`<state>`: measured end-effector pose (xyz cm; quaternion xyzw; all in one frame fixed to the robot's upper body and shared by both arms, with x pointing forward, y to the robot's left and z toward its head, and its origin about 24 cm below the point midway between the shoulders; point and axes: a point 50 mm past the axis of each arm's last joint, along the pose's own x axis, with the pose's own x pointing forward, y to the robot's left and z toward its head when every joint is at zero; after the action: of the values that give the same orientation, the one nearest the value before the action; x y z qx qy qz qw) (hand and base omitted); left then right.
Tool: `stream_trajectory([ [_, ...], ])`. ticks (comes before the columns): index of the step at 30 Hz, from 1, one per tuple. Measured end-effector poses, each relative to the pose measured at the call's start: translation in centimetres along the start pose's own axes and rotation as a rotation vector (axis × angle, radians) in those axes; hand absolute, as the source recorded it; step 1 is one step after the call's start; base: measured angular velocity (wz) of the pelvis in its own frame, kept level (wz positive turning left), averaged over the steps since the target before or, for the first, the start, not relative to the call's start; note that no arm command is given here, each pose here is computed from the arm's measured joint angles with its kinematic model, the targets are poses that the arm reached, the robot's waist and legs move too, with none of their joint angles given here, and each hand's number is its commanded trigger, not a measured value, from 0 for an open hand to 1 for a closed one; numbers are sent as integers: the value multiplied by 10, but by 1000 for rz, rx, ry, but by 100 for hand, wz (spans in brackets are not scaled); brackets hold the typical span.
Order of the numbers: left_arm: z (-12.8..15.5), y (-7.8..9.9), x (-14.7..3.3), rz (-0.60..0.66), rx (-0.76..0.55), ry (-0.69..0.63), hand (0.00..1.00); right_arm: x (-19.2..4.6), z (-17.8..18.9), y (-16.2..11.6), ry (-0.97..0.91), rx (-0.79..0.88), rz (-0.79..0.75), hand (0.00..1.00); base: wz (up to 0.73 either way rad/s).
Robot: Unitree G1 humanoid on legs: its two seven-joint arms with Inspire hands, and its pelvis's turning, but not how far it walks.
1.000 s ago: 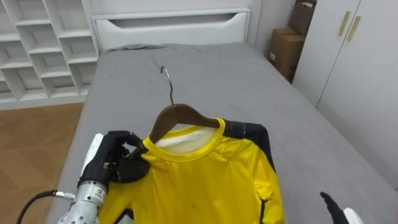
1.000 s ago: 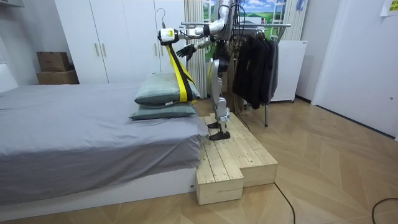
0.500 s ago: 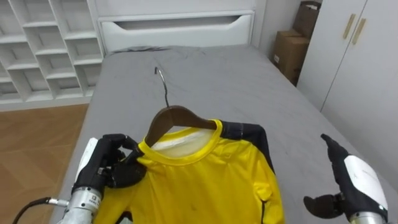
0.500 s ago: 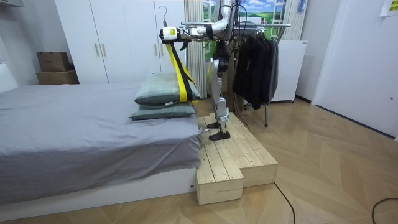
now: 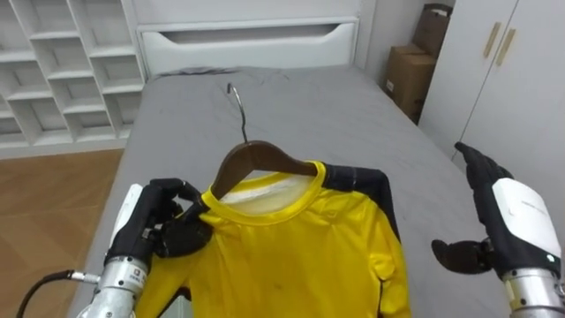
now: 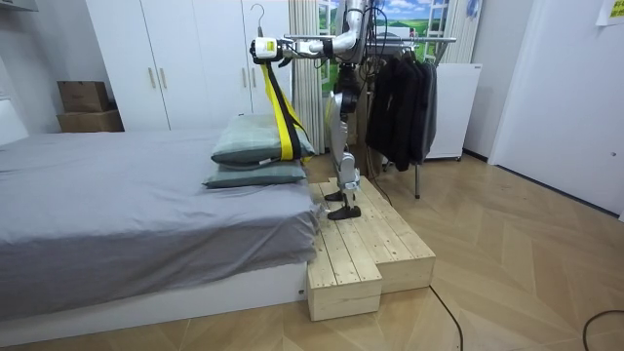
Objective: Hang clothes
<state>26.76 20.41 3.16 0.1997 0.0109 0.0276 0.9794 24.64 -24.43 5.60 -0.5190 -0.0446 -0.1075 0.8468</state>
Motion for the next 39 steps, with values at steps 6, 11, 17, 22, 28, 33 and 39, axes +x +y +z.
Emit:
stream_trajectory([
  [6, 3, 0, 0, -6, 8, -15, 100, 9, 18, -14, -98, -30, -8, 0, -1],
  [11, 12, 1, 1, -3, 18, -55, 100, 18, 29, -27, -157, -53, -28, 0, 0],
  [17, 13, 2, 1, -1, 19, -60, 100, 19, 33, -27, -175, -51, -10, 0, 0],
  [22, 26, 3, 1, 1, 17, -116, 100, 22, 41, -27, -223, -75, 50, 0, 0],
  [28, 37, 4, 1, 3, 12, -160, 100, 24, 59, -30, -294, -77, 52, 0, 0],
  [33, 44, 3, 1, -10, 30, -194, 100, 23, 62, -27, -308, -88, 68, 0, 3],
  [39, 54, 1, 0, -48, 46, -236, 100, 23, 63, -24, -314, -92, 90, 0, 5],
])
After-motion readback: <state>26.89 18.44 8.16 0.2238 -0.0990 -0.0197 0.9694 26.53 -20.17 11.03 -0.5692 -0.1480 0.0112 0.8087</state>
